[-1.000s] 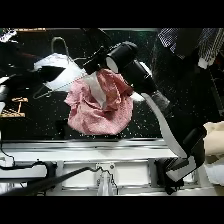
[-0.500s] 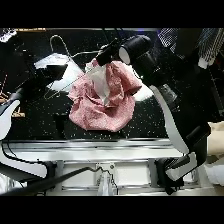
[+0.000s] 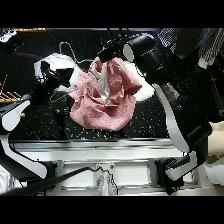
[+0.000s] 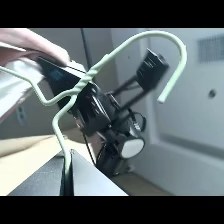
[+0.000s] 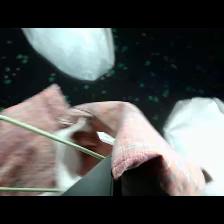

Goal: Fold the clothes and pants, and hang the long-sleeved shirts on hangers.

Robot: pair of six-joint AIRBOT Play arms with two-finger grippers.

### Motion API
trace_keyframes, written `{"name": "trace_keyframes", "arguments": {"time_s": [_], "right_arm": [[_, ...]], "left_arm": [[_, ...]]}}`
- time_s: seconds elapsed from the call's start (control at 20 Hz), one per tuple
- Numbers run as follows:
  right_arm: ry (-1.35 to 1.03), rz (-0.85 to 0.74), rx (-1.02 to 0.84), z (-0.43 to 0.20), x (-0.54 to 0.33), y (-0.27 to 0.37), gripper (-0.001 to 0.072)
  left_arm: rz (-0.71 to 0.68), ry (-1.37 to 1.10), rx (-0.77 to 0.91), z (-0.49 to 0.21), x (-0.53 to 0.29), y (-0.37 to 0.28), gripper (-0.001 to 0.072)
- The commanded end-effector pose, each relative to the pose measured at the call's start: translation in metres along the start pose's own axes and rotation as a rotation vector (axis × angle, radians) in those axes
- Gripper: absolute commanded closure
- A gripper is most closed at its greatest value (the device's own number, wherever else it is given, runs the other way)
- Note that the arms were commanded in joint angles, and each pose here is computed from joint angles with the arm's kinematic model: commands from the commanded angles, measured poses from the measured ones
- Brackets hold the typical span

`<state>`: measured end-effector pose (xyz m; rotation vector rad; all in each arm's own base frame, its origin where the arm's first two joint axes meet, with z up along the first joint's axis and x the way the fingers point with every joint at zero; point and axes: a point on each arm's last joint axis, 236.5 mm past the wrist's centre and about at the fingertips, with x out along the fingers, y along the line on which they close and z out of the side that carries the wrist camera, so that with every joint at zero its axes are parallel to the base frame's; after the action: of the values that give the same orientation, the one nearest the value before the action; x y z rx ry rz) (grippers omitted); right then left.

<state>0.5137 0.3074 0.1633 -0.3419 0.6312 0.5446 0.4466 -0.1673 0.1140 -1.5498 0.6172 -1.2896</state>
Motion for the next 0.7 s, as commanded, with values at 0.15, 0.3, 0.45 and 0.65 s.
{"name": "trace_keyframes", "arguments": {"time_s": [0.15,0.3,0.45,0.65], "right_arm": [[0.031,0.135,-0.145,-0.005,-0.005,0.064,0.0693],[0.052,0.162,-0.187,-0.01,-0.008,0.087,0.0692],[0.059,0.111,-0.223,-0.011,-0.007,0.075,0.0692],[-0.11,0.018,-0.202,0.03,-0.004,0.039,0.0692]], "left_arm": [[-0.189,-0.13,-0.061,0.029,-0.006,-0.021,0.0695],[-0.334,-0.268,0.044,0.059,-0.028,-0.059,0.0696],[-0.382,-0.332,0.187,0.073,-0.058,-0.091,0.0696],[-0.253,-0.197,0.234,0.051,-0.059,-0.098,0.0696]]}}
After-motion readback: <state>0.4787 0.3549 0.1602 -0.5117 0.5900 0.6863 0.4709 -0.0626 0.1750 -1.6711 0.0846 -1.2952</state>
